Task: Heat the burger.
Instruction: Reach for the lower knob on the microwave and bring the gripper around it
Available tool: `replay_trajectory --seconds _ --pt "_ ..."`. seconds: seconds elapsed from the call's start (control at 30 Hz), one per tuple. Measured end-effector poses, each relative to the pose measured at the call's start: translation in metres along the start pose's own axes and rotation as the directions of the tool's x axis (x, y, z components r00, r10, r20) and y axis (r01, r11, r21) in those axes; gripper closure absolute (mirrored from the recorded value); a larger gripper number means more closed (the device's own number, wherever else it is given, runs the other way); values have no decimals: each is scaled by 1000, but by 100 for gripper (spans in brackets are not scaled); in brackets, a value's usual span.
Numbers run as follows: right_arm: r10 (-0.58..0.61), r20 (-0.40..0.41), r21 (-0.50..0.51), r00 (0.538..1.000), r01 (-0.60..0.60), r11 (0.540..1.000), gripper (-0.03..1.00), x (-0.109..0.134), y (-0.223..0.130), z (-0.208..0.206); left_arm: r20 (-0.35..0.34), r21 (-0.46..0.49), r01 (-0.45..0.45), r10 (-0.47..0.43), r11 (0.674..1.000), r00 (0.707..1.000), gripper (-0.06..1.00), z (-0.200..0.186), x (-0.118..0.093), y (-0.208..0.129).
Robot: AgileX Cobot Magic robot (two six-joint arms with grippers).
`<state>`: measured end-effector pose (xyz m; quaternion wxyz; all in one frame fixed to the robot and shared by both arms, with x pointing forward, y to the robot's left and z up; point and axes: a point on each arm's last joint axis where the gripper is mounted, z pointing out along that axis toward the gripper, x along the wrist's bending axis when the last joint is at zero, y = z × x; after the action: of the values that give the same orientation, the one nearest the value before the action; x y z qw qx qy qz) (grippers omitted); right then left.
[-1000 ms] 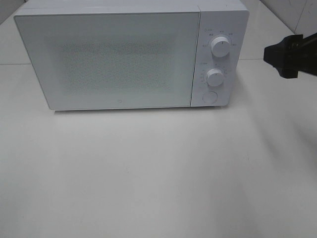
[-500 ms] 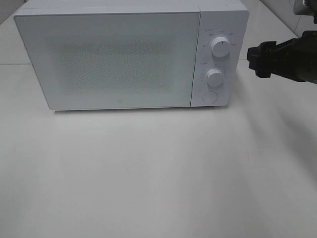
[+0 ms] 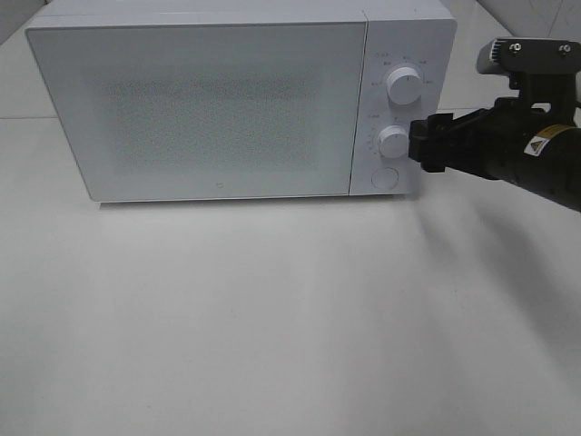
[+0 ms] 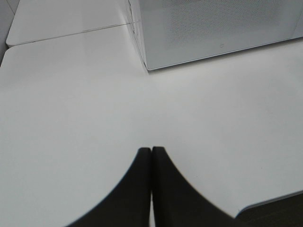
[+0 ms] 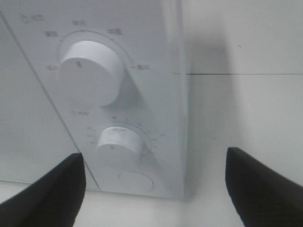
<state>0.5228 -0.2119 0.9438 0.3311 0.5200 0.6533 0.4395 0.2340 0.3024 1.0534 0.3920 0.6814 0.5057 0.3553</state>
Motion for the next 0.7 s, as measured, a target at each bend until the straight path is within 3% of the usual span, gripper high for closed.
replay_trajectory --seconds 0.17,0.7 --pt "5 -32 -29 999 -5 1000 20 19 -3 3 0 0 0 0 1000 1000 94 0 0 0" --pt "-58 14 -77 998 59 995 20 26 -21 18 0 0 0 0 1000 1000 94 0 0 0"
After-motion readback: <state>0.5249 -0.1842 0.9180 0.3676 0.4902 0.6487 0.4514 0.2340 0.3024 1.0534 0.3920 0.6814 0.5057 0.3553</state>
